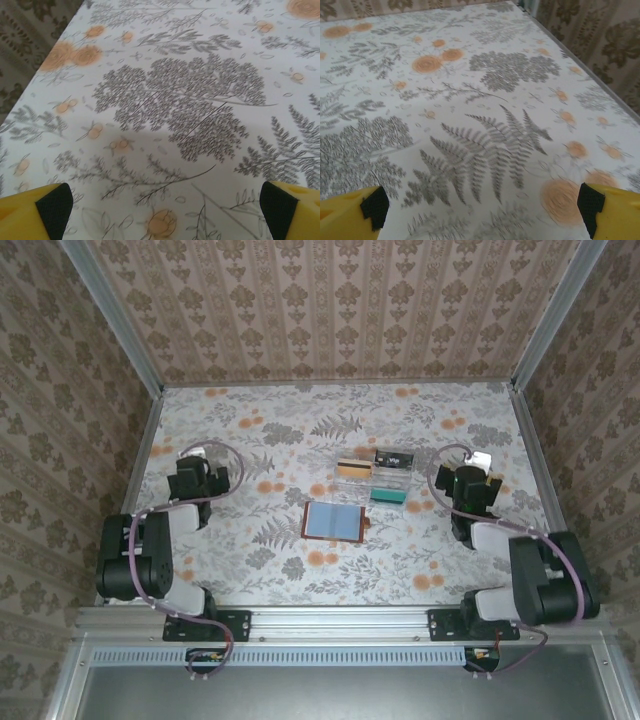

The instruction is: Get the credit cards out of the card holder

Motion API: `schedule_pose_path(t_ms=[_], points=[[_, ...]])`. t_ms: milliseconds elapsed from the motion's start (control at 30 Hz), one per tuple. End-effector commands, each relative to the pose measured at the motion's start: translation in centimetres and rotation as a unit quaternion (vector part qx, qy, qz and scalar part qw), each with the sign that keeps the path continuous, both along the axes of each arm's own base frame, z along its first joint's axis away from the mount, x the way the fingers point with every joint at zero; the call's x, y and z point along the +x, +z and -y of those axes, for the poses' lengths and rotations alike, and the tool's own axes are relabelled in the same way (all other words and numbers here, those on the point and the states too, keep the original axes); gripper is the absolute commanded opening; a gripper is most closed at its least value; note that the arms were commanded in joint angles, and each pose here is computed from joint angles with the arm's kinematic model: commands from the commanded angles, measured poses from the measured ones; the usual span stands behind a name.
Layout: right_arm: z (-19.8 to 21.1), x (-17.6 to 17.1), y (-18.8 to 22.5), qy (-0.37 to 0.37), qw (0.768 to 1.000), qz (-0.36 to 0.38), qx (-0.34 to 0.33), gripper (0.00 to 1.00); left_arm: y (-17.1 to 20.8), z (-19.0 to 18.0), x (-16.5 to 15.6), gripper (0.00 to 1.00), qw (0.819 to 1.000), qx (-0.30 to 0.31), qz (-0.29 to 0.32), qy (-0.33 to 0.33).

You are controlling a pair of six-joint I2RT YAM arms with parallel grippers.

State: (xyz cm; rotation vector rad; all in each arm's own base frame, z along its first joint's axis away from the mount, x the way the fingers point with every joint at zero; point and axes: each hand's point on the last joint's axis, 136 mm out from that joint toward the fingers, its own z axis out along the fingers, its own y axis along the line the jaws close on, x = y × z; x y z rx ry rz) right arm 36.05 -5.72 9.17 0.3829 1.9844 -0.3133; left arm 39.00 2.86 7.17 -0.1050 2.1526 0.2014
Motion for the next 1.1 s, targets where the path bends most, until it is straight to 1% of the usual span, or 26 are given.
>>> schedule_pose_path(t_ms=[0, 100, 133, 167, 200, 433, 1067], points=[[-1.3, 3.1, 2.1, 0.05, 0.998, 0.045, 0.009, 1.0, 2.9, 2.6, 1.7, 1.0, 0.993, -0.009, 0.074, -0.086], [-2.9, 3.5, 1.7, 0.099, 0.994, 0.05, 0.01, 1.0, 2.6, 2.8, 1.0, 1.0, 0.988, -0.012, 0.115, -0.098], [-3.2, 3.5, 1.4, 0.11, 0.993, 0.051, 0.013, 1.0, 2.3, 3.1, 0.8, 1.0, 0.987, -0.008, 0.12, -0.108], [-3.3, 3.6, 1.1, 0.117, 0.992, 0.055, 0.014, 1.0, 2.1, 3.1, 0.8, 1.0, 0.989, -0.013, 0.103, -0.107], [-3.9, 3.6, 0.8, 0.134, 0.989, 0.06, 0.012, 1.0, 2.2, 3.2, 1.0, 1.0, 0.988, -0.009, 0.11, -0.109], [-4.0, 3.6, 0.7, 0.136, 0.989, 0.054, 0.011, 1.0, 2.2, 3.4, 0.9, 1.0, 0.989, 0.001, 0.105, -0.108], [-4.2, 3.7, 0.8, 0.142, 0.988, 0.054, 0.012, 1.0, 2.1, 3.4, 0.9, 1.0, 0.989, 0.0, 0.105, -0.109]])
